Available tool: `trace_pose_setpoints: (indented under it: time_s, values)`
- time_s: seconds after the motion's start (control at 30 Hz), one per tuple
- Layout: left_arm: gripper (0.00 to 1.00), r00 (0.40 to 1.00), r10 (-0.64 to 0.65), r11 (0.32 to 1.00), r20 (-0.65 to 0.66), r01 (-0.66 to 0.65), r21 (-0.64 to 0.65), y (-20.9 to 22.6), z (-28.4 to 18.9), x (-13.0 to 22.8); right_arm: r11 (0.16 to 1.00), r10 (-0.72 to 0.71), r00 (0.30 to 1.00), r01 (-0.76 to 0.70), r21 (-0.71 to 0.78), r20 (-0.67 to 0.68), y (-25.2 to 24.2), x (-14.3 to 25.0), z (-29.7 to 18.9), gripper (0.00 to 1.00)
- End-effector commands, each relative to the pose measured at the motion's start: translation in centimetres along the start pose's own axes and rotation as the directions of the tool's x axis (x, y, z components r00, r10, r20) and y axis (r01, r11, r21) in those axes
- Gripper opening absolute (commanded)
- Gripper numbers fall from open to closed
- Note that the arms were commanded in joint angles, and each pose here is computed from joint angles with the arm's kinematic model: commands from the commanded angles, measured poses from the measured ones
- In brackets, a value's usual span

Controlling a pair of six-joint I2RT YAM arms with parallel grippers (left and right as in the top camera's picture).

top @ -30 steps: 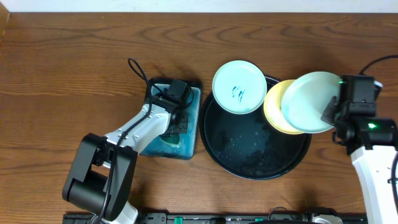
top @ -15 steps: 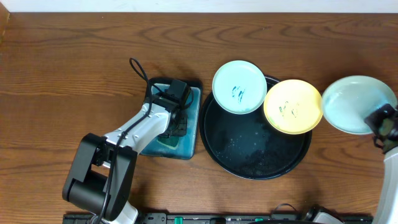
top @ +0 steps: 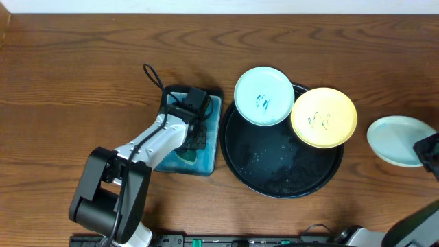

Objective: Clean dirty plates on tray and stack at the side
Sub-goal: 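Reach the right gripper to the yellow plate rim and grasp it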

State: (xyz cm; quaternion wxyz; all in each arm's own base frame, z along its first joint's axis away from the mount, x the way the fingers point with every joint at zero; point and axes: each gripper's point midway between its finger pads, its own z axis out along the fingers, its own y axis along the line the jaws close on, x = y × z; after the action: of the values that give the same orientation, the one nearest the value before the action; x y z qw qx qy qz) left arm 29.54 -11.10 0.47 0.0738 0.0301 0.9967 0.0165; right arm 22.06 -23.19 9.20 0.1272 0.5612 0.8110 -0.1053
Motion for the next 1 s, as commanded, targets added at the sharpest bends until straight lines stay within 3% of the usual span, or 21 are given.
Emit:
trace_pose_setpoints:
  time_s: [0.0,0.17,0.2,0.27,0.3,0.5,0.73,0.87,0.97]
  values:
    - [0.08,1.000,-0.007,1.000,0.012,0.007,0.000,0.3,-0.2,-0.2,1.000,0.021,0.999,-0.021,0.005,-0.037,0.4,0.0,1.5,0.01]
    - [0.08,1.000,-0.007,1.000,0.014,0.007,0.000,0.3,-0.2,-0.2,1.000,0.017,0.997,-0.018,-0.003,-0.073,0.8,0.5,2.5,0.02]
    - [0.08,1.000,-0.007,1.000,0.016,0.007,0.001,0.3,-0.2,-0.2,0.999,0.018,0.997,-0.020,-0.026,-0.077,1.2,0.5,2.5,0.11]
    - [0.11,1.000,-0.007,1.000,0.017,0.007,0.001,0.2,-0.2,-0.3,0.994,0.019,0.996,-0.029,-0.106,-0.092,2.7,0.5,2.4,0.41]
    - [0.13,1.000,-0.007,1.000,0.017,0.007,0.001,0.2,-0.2,-0.3,0.990,0.018,0.995,-0.032,-0.139,-0.101,3.3,0.6,2.3,0.49]
    - [0.17,1.000,-0.007,1.000,0.019,0.007,0.002,0.2,-0.2,-0.3,0.938,-0.093,0.989,0.047,-0.343,-0.118,7.1,1.3,1.3,0.51]
    - [0.22,1.000,-0.008,1.000,0.024,0.008,0.004,0.2,-0.2,-0.4,0.695,-0.403,0.915,0.314,-0.646,0.011,14.9,4.3,-2.4,0.55]
    - [0.24,1.000,-0.008,1.000,0.024,0.008,0.004,0.2,-0.2,-0.5,0.593,-0.539,0.832,0.486,-0.642,0.131,17.6,6.2,-3.2,0.57]
    - [0.25,1.000,-0.008,1.000,0.024,0.008,0.004,0.2,-0.2,-0.5,0.601,-0.589,0.790,0.569,-0.562,0.170,18.4,6.9,-2.6,0.57]
